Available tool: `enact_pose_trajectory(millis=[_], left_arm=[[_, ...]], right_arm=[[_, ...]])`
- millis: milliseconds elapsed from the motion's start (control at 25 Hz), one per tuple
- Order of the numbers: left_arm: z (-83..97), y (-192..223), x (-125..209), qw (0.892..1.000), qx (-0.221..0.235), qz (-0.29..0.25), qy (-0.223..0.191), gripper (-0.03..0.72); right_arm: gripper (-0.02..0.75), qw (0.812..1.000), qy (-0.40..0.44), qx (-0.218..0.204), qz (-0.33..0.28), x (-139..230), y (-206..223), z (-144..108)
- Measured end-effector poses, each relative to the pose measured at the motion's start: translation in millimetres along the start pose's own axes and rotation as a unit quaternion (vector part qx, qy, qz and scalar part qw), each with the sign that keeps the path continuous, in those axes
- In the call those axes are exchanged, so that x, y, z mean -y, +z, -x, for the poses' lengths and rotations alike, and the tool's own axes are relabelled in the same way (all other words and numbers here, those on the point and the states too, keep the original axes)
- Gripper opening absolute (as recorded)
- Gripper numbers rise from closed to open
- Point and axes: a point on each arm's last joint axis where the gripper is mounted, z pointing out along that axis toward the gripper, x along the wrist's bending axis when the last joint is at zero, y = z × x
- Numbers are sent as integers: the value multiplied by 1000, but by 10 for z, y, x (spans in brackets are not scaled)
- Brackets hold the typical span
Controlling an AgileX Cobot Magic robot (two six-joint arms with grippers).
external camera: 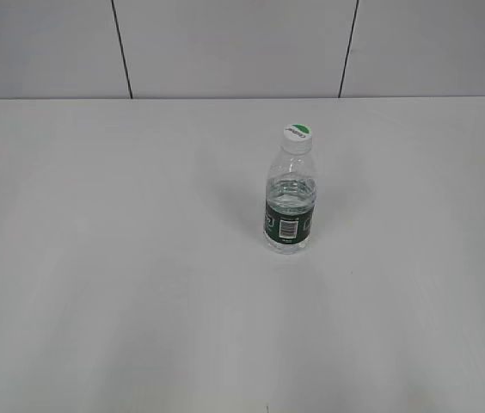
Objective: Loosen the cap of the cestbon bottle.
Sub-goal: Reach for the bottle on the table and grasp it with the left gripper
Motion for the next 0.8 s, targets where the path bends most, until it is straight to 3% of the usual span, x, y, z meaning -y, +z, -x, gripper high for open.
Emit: enact_pose_trajectory(millis=[800], left_arm=[[-1,0,0,1000,-1,0,0,527]], right_arm=[[589,1000,0,0,0,0,0,0]])
